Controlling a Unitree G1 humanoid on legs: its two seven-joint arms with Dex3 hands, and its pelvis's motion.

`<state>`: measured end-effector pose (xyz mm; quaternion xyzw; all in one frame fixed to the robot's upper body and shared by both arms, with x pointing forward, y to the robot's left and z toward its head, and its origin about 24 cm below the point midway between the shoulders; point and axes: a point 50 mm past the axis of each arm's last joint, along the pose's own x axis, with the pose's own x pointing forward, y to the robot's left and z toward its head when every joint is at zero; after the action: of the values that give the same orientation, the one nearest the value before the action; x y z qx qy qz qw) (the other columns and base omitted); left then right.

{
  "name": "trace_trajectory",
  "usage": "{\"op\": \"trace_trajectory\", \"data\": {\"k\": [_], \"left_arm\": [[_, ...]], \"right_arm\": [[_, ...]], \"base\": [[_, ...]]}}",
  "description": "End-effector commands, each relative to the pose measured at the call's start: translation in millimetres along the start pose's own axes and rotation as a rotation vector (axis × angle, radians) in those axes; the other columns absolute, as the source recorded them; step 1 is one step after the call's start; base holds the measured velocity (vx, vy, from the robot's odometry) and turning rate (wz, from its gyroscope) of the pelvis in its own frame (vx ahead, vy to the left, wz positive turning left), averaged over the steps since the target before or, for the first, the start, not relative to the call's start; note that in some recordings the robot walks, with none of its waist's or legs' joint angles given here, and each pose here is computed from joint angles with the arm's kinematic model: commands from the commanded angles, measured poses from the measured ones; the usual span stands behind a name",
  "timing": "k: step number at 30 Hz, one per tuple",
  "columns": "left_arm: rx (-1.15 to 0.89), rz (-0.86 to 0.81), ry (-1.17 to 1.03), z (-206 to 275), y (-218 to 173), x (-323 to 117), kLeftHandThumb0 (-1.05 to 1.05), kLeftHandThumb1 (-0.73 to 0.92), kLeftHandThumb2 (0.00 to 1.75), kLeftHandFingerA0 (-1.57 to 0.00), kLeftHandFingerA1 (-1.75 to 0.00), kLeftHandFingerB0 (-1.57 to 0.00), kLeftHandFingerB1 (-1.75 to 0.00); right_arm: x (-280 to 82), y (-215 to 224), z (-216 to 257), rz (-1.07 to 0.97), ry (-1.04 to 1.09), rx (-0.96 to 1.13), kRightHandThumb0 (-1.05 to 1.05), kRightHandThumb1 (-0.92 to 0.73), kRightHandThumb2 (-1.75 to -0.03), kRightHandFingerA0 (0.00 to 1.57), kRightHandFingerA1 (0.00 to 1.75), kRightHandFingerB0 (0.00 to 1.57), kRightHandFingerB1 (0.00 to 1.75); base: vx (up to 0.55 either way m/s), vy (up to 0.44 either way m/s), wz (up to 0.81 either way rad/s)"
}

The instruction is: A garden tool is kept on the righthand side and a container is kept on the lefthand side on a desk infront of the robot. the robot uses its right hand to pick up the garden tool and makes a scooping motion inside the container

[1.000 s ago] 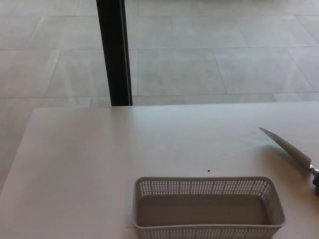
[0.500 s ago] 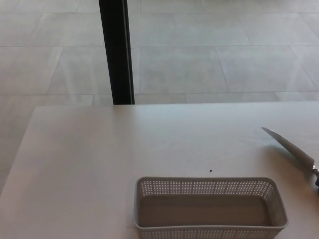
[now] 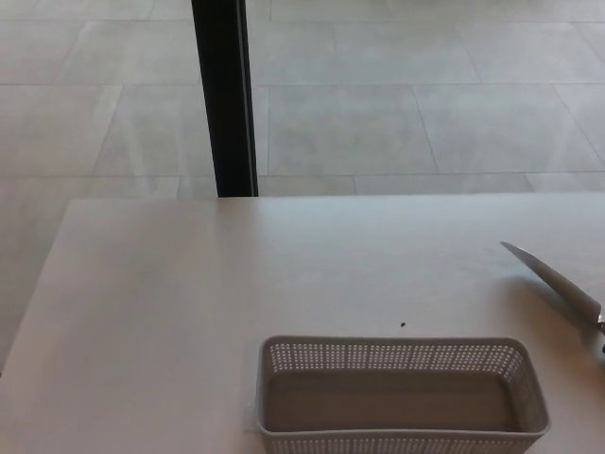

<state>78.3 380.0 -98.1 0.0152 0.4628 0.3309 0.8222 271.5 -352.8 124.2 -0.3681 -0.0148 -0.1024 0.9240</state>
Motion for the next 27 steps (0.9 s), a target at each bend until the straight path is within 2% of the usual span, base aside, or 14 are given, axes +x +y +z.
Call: {"op": "trace_trajectory", "data": {"k": [1, 7, 8, 9, 10, 11, 12, 13, 16, 18, 19, 22, 23, 27], "left_arm": [[0.009, 0.013, -0.007, -1.3, 7.3, -1.2, -0.19, -0.26, 0.79, -1.14, -1.12, -1.14, -1.11], [0.022, 0.001, -0.012, -1.1, 6.6, -1.3, -0.18, -0.25, 0.80, -1.07, -1.09, -0.93, -1.01], [0.021, 0.003, -0.009, -1.7, 6.9, -1.4, -0.71, -0.33, 1.35, -1.00, -1.33, -0.87, -1.26], [0.020, 0.009, -0.010, -0.9, 8.1, -1.3, -0.70, -0.33, 1.37, -1.01, -1.32, -0.88, -1.27], [0.020, 0.009, -0.010, -0.9, 8.1, -1.3, -0.70, -0.33, 1.37, -1.01, -1.32, -0.88, -1.27], [0.011, 0.013, -0.008, -0.9, 8.9, -1.4, -0.17, -0.23, 0.82, -1.09, -1.10, -0.93, -1.02], [0.023, 0.008, -0.011, -1.2, 9.3, -1.6, -0.18, -0.22, 0.82, -1.08, -1.09, -0.94, -1.02], [0.033, 0.009, -0.011, -1.1, 8.7, -1.5, -0.68, -0.32, 1.37, -0.95, -1.30, -0.87, -1.25], [0.033, 0.008, -0.008, -1.5, 8.1, -1.5, -0.68, -0.34, 1.38, -1.00, -1.32, -0.91, -1.27], [0.043, 0.009, -0.007, -1.9, 7.9, -1.5, -0.62, -0.39, 1.38, -1.04, -1.30, -0.86, -1.27], [0.046, 0.009, -0.001, -2.9, 8.0, -1.6, -0.16, -0.25, 0.81, -1.09, -1.10, -0.93, -1.01], [0.056, 0.011, 0.007, -4.9, 8.6, -2.0, -0.17, -0.21, 0.83, -1.06, -1.08, -0.93, -1.01], [0.057, 0.008, 0.010, -5.6, 9.6, -2.2, -0.67, -0.29, 1.35, -0.87, -1.24, -0.82, -1.18], [0.075, 0.007, 0.013, -7.2, 11.9, -2.9, -0.66, -0.29, 1.34, -1.02, -1.19, -0.84, -1.17]], "right_arm": [[-11.1, 31.9, -10.3, 0.264, 0.149, -0.188, -1.05, -0.61, -1.18, 0.00, 0.38, 0.00, 0.17], [-12.9, 36.6, -28.9, 0.303, 0.258, -0.237, -1.05, -0.63, -1.21, 0.00, 0.40, 0.00, 0.19], [-12.7, 36.2, -32.1, 0.309, 0.284, -0.246, -1.05, -0.88, -0.71, 0.00, 0.23, 0.00, 0.30], [-11.9, 36.5, -37.5, 0.314, 0.310, -0.259, -1.05, -0.64, -1.22, 0.00, 0.41, 0.00, 0.22], [-11.6, 36.5, -37.6, 0.315, 0.311, -0.259, -1.05, -0.64, -1.22, 0.00, 0.41, 0.00, 0.22], [-11.7, 37.8, -40.7, 0.320, 0.319, -0.264, -1.05, -0.89, -0.72, 0.00, 0.32, 0.00, 0.32], [-11.5, 39.1, -41.3, 0.329, 0.329, -0.271, -1.05, -0.89, -0.73, 0.00, 0.30, 0.00, 0.33], [-11.2, 40.4, -42.3, 0.336, 0.333, -0.277, -1.05, -0.88, -0.73, 0.00, 0.33, 0.00, 0.35], [-11.5, 45.1, -40.2, 0.352, 0.321, -0.285, -1.05, -0.88, -0.72, 0.00, 0.40, 0.00, 0.45], [-10.9, 49.2, -39.6, 0.370, 0.321, -0.292, -1.05, -0.87, -0.72, 0.00, 0.43, 0.00, 0.45], [-10.5, 52.7, -41.1, 0.381, 0.329, -0.303, -1.05, -0.87, -0.71, 0.00, 0.40, 0.00, 0.37], [-10.4, 56.2, -50.7, 0.394, 0.376, -0.309, -1.05, -0.85, -0.72, 0.00, 0.42, 0.00, 0.43], [-11.1, 57.7, -54.0, 0.404, 0.393, -0.329, -1.05, -0.84, -0.69, 0.00, 0.42, 0.00, 0.42], [-14.7, 68.3, -64.8, 0.431, 0.449, -0.344, -1.05, -0.74, -0.71, 0.00, 0.39, 0.00, 0.47]], "base": [[0.00, 0.000, 0.00], [0.00, 0.000, 0.00], [0.00, 0.000, 0.00], [0.00, 0.000, 0.00], [0.00, 0.000, 0.00], [0.00, 0.000, 0.00], [0.00, 0.000, 0.00], [0.00, 0.000, 0.00], [0.00, 0.000, 0.00], [0.00, 0.000, 0.00], [0.00, 0.000, 0.00], [0.00, 0.000, 0.00], [0.00, 0.000, 0.00], [0.00, 0.000, 0.00]]}}
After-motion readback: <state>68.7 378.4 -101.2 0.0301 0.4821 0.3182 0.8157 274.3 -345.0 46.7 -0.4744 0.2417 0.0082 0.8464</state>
